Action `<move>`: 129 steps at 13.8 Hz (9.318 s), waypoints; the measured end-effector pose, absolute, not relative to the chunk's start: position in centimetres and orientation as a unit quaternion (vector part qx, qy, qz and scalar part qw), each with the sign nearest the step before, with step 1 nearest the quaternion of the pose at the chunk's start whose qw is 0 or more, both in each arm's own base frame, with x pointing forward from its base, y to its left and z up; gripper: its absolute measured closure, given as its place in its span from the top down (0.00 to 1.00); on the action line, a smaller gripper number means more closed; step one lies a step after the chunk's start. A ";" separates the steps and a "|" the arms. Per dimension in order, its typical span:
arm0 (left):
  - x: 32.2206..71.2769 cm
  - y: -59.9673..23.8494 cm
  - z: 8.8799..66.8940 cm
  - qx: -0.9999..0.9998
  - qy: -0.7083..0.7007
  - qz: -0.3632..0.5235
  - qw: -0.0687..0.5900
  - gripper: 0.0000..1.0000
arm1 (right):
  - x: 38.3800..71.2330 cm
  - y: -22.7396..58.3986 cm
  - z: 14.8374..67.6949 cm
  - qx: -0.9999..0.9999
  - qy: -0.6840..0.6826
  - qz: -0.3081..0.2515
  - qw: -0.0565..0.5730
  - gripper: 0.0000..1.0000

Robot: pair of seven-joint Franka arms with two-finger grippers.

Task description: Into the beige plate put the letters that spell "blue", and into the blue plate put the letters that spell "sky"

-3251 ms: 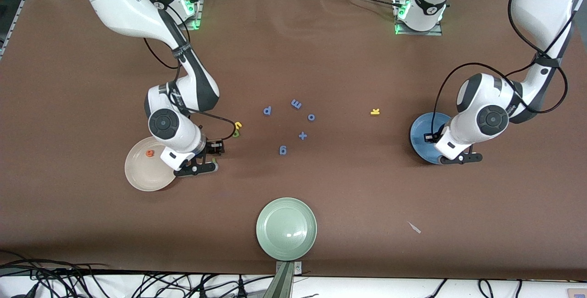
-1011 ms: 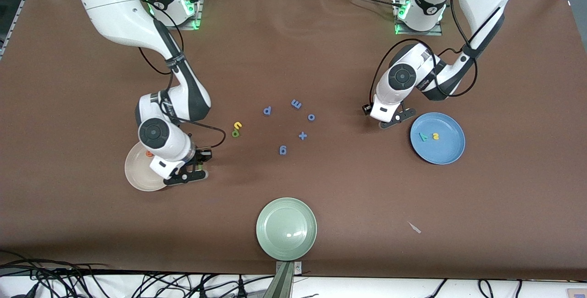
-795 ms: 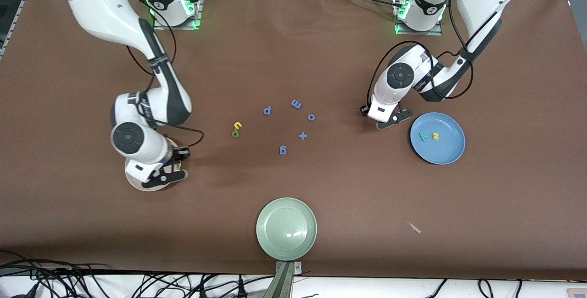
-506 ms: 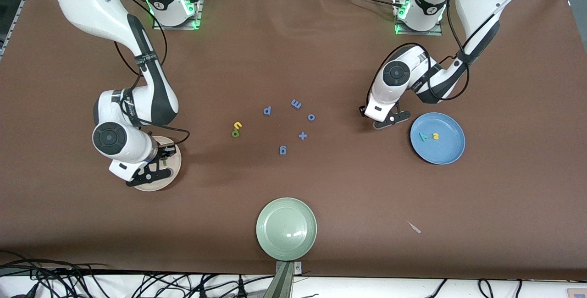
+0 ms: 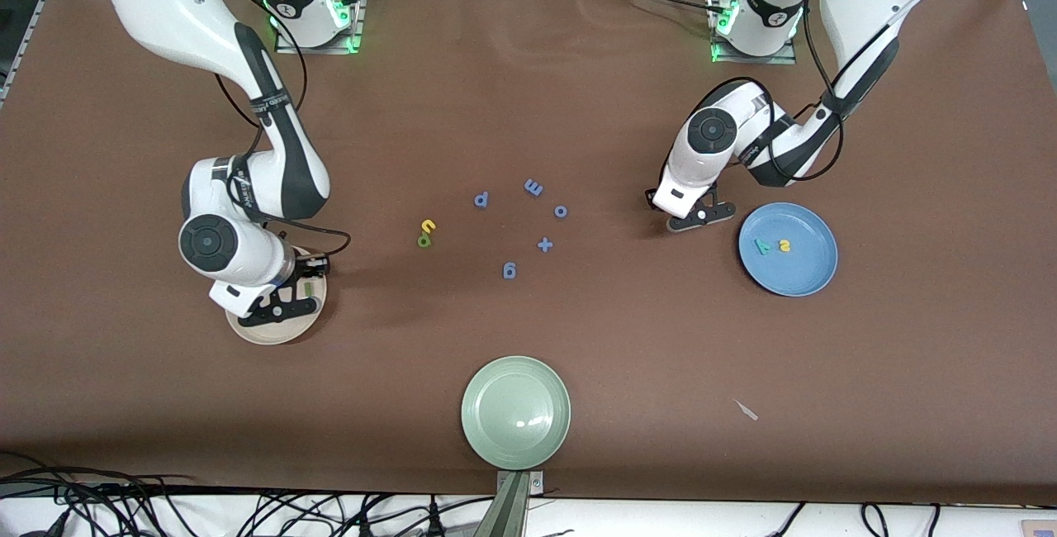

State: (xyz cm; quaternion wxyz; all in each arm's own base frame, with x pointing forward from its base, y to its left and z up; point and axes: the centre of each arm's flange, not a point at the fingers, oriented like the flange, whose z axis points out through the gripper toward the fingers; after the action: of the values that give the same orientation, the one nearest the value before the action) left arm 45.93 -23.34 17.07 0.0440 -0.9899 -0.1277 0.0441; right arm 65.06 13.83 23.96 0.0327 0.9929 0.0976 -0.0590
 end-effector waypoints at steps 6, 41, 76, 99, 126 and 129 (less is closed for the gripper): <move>45.9 -23.5 17.2 -0.991 -0.119 0.043 0.042 0.43 | 61.5 24.9 23.7 0.998 -0.008 -0.063 0.014 0.52; 52.8 -1.4 23.4 -0.988 -0.100 0.103 0.049 0.75 | 54.8 30.5 17.9 0.998 -0.069 -0.013 0.011 0.30; 61.2 -0.4 59.8 -0.983 -0.180 -0.001 0.031 1.00 | 52.9 30.6 20.9 0.989 -0.142 -0.032 -0.011 0.66; 53.6 0.9 60.7 -0.993 -0.096 0.073 -0.020 1.00 | 50.6 31.3 17.5 0.988 -0.153 0.004 -0.019 0.41; 55.6 -0.3 60.9 -0.994 -0.085 0.063 -0.011 1.00 | 66.8 7.8 29.6 0.997 0.071 -0.012 0.035 0.59; 55.6 0.1 61.4 -0.994 -0.088 0.057 -0.012 1.00 | 67.6 9.5 32.7 0.998 0.059 -0.026 0.027 0.59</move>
State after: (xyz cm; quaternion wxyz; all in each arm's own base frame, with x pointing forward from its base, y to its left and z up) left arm 55.63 0.07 61.40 -0.0116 -0.9944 -0.0882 0.0567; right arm 67.55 9.53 32.67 0.0266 0.9976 0.0586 -0.0262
